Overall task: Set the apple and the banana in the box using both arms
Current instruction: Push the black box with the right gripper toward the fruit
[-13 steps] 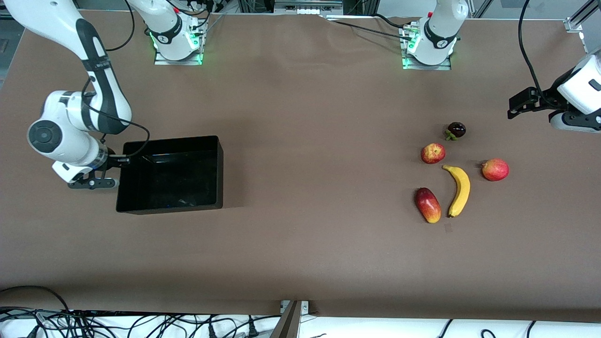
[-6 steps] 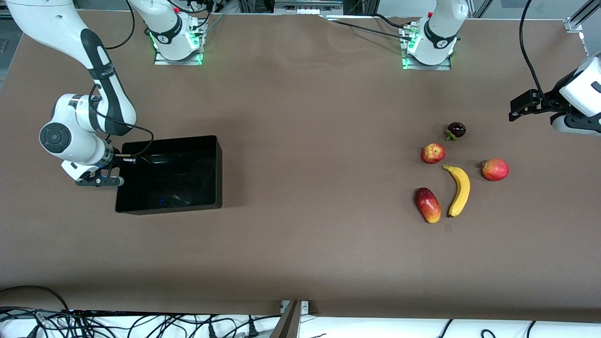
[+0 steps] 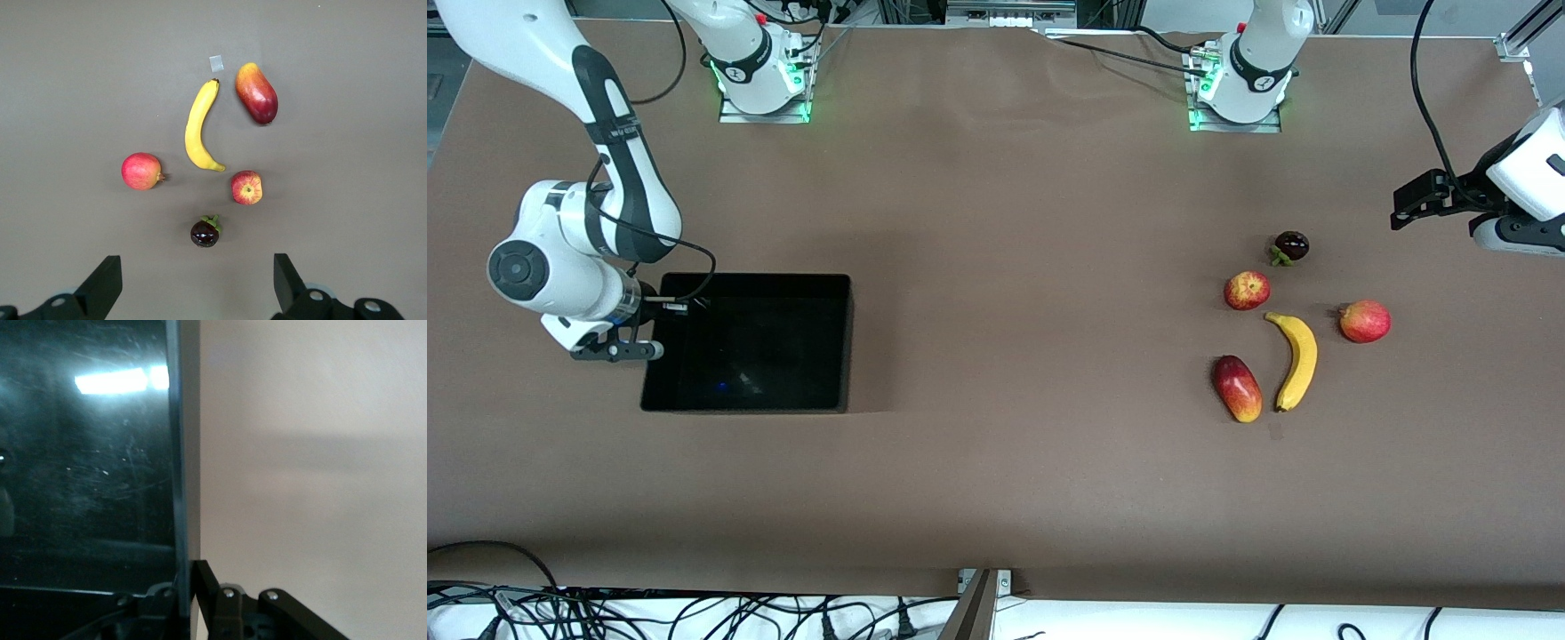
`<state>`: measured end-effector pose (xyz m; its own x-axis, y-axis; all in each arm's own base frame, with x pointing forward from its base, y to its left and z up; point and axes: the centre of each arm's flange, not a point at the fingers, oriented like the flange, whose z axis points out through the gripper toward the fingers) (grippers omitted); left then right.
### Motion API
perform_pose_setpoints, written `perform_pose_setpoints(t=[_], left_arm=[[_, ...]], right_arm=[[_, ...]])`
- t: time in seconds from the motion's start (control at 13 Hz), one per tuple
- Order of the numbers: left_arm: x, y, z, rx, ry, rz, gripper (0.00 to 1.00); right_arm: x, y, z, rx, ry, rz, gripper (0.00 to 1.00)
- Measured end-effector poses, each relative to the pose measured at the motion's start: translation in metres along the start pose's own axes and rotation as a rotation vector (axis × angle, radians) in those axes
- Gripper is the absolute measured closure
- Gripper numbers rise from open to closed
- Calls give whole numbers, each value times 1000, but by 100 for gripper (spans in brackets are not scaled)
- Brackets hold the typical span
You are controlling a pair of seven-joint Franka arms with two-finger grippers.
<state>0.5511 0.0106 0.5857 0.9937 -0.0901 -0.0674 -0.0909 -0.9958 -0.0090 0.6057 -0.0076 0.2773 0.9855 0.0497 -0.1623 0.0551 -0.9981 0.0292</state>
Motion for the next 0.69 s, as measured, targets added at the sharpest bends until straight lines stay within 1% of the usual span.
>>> perform_pose_setpoints(t=[0.15,0.31,0.46,0.69], left_arm=[[0,0,0,0,0,0,0],[0,0,0,0,0,0,0],[0,-1,0,0,-1,-1,0],[0,-1,0,0,-1,-1,0]], right_arm=[[15,-53,-41,46,35,-22,93],[16,-125,-60,55,61,-4,93],[0,-214,-66,52,68,18,93],[-43,-349,-49,60,41,51,93]])
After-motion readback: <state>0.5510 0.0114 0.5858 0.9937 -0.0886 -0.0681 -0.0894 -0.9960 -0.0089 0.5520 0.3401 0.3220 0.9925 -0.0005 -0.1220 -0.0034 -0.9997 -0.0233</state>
